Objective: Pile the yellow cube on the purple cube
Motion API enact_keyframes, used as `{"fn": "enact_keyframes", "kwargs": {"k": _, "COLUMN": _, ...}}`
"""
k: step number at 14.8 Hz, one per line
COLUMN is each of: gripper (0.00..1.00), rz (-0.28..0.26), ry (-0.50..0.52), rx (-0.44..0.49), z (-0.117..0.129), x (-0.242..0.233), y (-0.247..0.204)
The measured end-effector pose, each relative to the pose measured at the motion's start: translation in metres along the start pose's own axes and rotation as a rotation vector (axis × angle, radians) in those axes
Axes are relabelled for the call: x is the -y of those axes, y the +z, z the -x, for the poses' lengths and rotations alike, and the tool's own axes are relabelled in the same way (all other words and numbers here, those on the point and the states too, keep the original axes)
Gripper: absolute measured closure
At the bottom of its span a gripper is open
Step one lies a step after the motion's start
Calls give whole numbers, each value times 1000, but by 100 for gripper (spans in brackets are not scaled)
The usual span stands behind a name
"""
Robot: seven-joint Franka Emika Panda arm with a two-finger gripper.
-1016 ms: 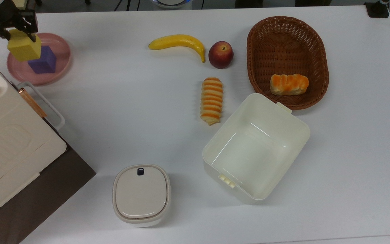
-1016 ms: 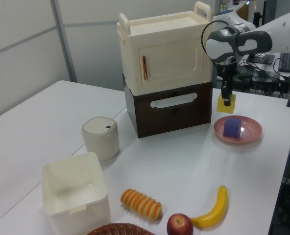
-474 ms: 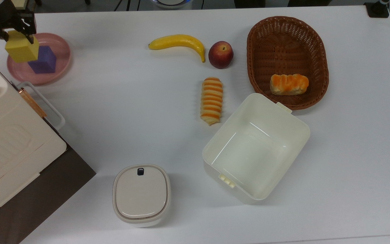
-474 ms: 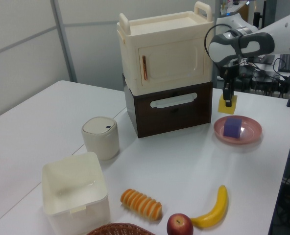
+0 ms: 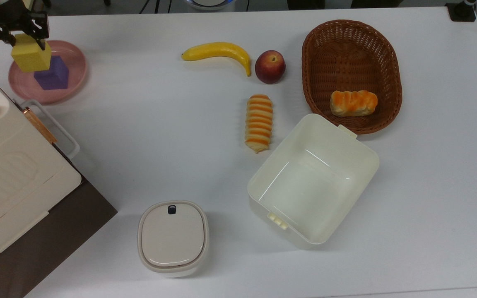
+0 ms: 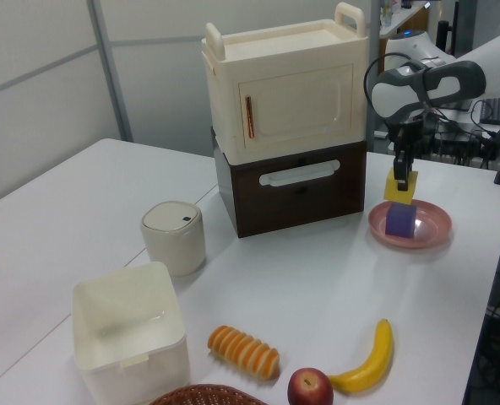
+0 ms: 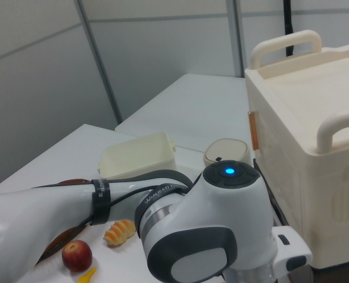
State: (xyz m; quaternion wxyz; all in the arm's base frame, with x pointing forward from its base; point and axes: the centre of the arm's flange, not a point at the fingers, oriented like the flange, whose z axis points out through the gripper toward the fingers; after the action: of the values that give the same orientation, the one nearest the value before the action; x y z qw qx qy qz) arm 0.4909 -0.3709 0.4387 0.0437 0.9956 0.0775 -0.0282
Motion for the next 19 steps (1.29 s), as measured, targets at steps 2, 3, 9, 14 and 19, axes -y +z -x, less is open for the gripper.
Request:
{"fn": "enact_keyframes", "kwargs": {"k": 2, "gripper": 44, "rz": -4, "ry": 4, "rx": 4, "z": 2, "x": -1, "y": 3}}
{"fn": "enact_keyframes", "kwargs": {"k": 3, "gripper": 44, "rz": -6, "ry": 3, "rx": 6, "z": 3, "x": 0, "y": 4}}
{"fn": "enact_keyframes", "kwargs": {"k": 9, "gripper": 19, "rz": -12, "ry": 3, "rx": 12, "z": 4, "x": 1, "y": 8}}
{"fn": "enact_keyframes", "kwargs": {"k": 14, "gripper": 0, "rz": -12, "ry": 3, "rx": 11, "z": 4, "x": 1, "y": 8}}
{"fn": "enact_keyframes", "kwargs": {"k": 19, "gripper": 0, "rz": 4, "ry": 14, "rx": -9, "z": -4, "x": 11, "y": -11}}
